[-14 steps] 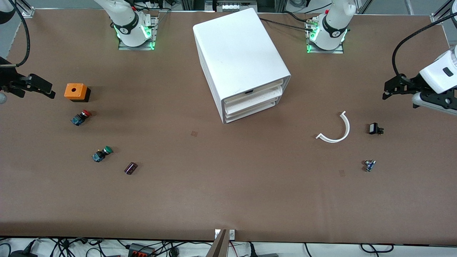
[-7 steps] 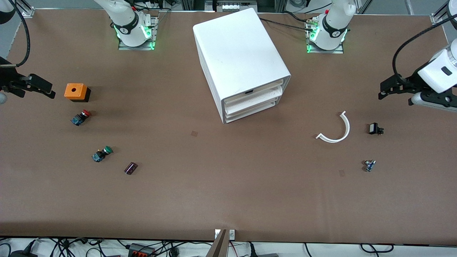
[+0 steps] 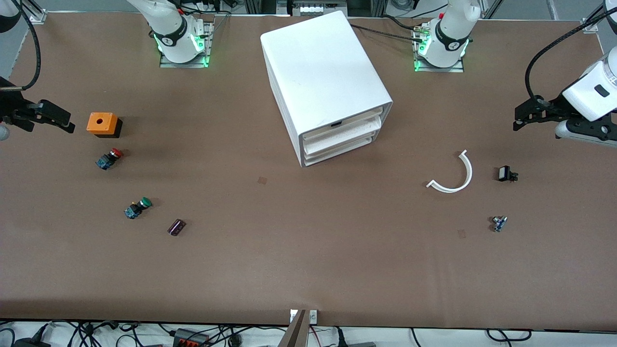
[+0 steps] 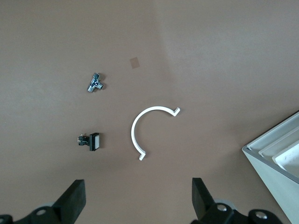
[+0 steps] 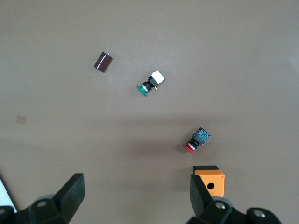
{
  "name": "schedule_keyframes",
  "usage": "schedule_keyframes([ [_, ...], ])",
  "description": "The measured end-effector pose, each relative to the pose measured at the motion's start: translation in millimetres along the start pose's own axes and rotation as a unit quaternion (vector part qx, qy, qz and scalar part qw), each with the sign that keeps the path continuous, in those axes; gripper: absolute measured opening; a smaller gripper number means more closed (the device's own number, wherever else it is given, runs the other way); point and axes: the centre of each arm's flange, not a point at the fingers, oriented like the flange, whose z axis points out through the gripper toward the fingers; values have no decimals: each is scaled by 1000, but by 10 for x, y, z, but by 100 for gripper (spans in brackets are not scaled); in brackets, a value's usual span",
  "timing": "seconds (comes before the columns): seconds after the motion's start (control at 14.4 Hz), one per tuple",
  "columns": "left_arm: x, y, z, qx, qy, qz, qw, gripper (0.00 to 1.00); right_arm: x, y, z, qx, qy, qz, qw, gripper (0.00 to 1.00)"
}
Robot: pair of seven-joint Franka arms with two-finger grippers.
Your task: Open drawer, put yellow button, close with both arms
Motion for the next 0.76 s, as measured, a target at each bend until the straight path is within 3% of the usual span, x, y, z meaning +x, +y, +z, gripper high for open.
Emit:
schedule_keyframes([
  [0.76, 6, 7, -39, 1, 4, 0, 1000, 100, 1, -17, 0, 0, 0, -1, 1000, 100],
])
